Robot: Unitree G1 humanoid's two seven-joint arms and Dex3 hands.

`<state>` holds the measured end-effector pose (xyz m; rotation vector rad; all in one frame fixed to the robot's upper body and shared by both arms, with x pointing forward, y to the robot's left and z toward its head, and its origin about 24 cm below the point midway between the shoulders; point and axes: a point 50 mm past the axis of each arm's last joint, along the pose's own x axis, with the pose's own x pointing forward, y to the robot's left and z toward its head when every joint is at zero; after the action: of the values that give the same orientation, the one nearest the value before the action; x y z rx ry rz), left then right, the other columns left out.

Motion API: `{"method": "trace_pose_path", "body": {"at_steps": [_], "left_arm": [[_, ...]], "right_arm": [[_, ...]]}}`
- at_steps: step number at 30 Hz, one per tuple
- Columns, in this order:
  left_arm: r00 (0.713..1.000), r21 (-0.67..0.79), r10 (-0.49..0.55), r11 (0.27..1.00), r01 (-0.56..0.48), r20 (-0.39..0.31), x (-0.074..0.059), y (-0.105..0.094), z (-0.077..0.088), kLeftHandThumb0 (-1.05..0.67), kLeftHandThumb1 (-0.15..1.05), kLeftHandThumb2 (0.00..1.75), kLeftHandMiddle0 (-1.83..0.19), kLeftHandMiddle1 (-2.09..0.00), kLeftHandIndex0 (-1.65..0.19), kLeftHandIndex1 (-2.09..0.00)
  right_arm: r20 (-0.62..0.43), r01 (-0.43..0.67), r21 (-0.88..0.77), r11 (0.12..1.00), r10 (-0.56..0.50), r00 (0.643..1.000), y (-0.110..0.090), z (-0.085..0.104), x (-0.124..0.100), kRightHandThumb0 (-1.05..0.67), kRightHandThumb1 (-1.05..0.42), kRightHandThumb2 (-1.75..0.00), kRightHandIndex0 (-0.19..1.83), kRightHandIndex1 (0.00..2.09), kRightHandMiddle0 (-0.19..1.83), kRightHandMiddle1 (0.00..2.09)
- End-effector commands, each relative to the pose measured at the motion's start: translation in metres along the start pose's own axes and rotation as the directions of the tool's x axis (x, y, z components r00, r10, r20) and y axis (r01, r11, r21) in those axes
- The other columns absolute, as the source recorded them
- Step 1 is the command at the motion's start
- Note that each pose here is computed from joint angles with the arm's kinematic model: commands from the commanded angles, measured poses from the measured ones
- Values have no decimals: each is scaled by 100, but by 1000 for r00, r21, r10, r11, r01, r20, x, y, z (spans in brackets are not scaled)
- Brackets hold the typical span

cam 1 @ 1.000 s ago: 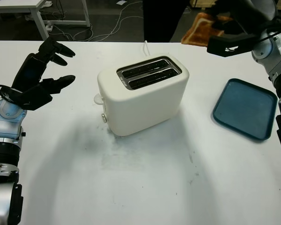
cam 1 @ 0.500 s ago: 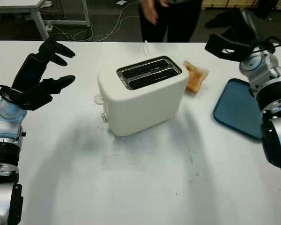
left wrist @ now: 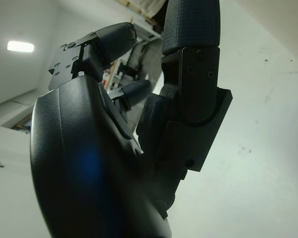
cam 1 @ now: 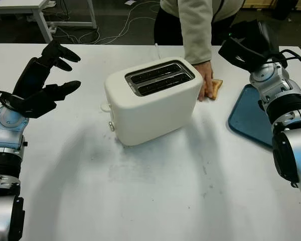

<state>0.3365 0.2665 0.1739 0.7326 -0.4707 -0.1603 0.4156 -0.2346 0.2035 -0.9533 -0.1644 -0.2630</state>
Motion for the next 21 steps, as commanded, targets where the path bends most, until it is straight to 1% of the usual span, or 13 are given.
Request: {"method": "trace_pose_path", "body": {"at_steps": [1,6,10,13,19,21], "left_arm": [[1000,-4,9,1000,-9,-1,-2,1,-1,-105,92,37,0,-157,0,-143],[1000,-3,8,1000,-8,-1,-2,0,-1,-105,92,38,0,-157,0,-143],[1000,8,7,1000,-7,-2,-2,0,-1,-105,92,39,0,-157,0,-143],[1000,-2,9,1000,-9,1,-2,0,-1,-105,92,39,0,-157,0,-143],[1000,-1,7,1000,-7,0,-2,1,-1,-105,92,37,0,-157,0,-142],[1000,-1,6,1000,-6,1,-1,1,-1,-105,92,37,0,-156,0,-142]], "right_arm": [[-21,2,7,1000,-2,1000,3,-5,-2,-20,-92,-19,96,65,107,1],[-20,-5,-13,1000,4,1000,3,-6,-2,-22,-92,-19,97,67,111,3],[-11,-7,-10,1000,7,1000,3,-5,-2,-22,-92,-19,94,78,114,3],[-8,-9,3,1000,9,1000,4,-4,-2,-22,-92,-19,92,78,112,1],[8,-21,8,1000,21,1000,4,-4,-3,-22,-92,-19,92,81,115,2],[15,-30,13,999,29,999,4,-3,-3,-22,-92,-20,90,81,112,1]]}}
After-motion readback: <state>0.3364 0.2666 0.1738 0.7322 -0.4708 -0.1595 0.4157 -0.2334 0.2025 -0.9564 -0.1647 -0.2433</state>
